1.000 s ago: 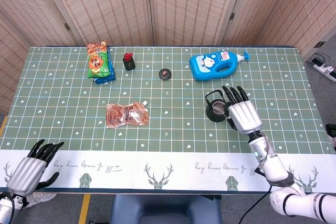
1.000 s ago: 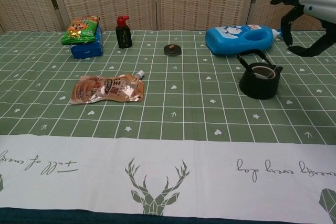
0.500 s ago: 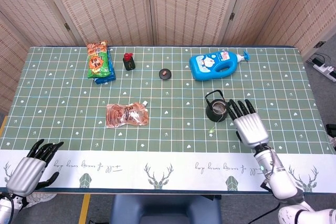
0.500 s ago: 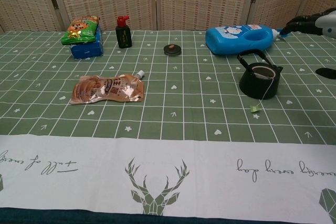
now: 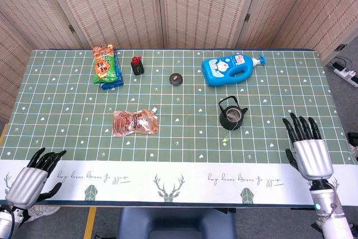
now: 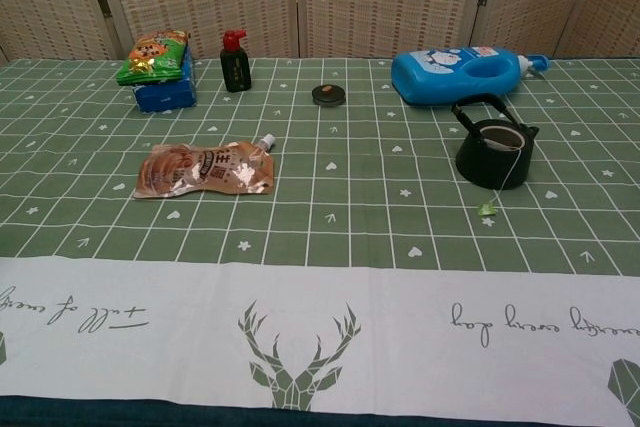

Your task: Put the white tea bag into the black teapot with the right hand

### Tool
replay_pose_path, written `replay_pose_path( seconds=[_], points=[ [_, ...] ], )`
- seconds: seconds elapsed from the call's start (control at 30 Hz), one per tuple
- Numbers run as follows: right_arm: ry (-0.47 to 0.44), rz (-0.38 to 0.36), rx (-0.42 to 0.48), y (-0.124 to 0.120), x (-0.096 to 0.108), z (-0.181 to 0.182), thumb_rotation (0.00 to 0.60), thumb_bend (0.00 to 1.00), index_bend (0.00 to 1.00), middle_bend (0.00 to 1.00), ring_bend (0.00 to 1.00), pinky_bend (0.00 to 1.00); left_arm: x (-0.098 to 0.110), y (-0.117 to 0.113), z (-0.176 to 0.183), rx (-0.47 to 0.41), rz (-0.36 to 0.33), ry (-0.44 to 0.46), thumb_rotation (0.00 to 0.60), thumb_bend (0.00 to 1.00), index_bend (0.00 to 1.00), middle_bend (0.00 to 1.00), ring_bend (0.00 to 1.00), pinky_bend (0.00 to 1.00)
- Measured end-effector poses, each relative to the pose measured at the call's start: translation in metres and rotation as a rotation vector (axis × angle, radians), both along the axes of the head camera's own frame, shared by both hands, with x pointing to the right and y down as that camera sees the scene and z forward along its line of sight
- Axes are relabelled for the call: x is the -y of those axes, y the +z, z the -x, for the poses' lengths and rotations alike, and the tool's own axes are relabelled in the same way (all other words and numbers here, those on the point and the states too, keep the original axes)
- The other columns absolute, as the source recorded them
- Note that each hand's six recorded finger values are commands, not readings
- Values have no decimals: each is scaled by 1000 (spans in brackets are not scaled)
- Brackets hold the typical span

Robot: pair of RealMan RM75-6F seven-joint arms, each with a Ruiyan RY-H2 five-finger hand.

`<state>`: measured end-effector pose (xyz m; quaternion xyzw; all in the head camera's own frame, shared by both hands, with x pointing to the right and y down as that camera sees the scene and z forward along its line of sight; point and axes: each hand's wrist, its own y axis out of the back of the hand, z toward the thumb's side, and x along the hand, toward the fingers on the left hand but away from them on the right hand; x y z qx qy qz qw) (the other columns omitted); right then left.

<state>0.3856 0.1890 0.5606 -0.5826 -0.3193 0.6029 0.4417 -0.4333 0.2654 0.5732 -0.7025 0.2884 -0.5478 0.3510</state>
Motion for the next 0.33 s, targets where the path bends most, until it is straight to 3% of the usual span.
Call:
replay_pose_path(
  seconds=[0.17,0.33],
  points=[
    [58,-26,33,-4,-32,-41,600,428,0,0,0,0,0,0,-3,5,-17,4,600,319,0,139,106,19],
    [70,-46,56,-10,-37,-49,600,428,0,0,0,0,-1,-3,-3,9,-33,4,600,319,0,139,106,20]
  ],
)
